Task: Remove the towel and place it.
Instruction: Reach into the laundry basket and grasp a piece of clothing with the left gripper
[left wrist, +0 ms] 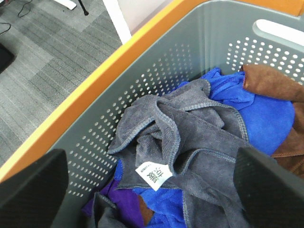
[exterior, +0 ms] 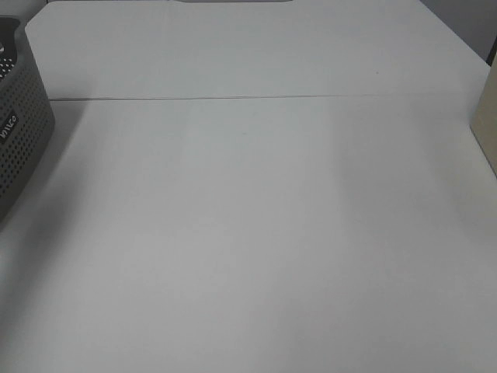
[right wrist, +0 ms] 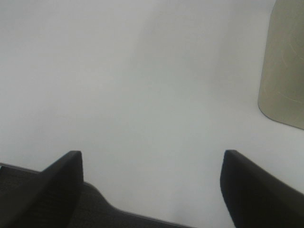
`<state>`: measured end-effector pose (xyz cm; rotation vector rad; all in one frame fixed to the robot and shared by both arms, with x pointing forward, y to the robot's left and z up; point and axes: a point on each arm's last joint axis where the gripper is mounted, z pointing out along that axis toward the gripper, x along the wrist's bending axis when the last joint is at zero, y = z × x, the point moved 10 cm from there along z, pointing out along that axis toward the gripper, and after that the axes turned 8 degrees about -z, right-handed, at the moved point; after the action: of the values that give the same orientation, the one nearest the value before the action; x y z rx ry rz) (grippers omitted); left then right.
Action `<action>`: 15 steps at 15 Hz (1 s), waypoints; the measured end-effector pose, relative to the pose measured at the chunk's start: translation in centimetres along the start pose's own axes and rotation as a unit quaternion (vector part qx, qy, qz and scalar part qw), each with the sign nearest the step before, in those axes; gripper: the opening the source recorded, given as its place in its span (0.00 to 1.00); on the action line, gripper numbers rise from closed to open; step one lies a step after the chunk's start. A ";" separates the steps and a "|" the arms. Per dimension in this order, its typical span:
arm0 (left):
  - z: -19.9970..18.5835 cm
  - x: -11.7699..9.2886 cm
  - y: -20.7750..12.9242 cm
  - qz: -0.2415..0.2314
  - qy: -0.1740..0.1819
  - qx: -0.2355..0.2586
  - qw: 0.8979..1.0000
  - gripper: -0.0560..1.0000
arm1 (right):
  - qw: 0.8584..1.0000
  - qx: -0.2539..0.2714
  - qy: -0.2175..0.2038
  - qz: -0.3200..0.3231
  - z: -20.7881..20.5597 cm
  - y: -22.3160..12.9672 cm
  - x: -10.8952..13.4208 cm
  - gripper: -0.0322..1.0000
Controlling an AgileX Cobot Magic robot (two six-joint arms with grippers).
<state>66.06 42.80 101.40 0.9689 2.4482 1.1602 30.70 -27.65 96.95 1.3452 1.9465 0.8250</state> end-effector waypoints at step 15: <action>8.3 -2.2 -4.1 -0.020 0.057 0.006 0.998 0.88 | 1.000 0.000 0.000 0.000 0.0 0.0 0.0 0.77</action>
<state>69.87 44.29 92.81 0.8768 2.5529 1.2200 30.70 -27.65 96.95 1.3452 1.9465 0.8250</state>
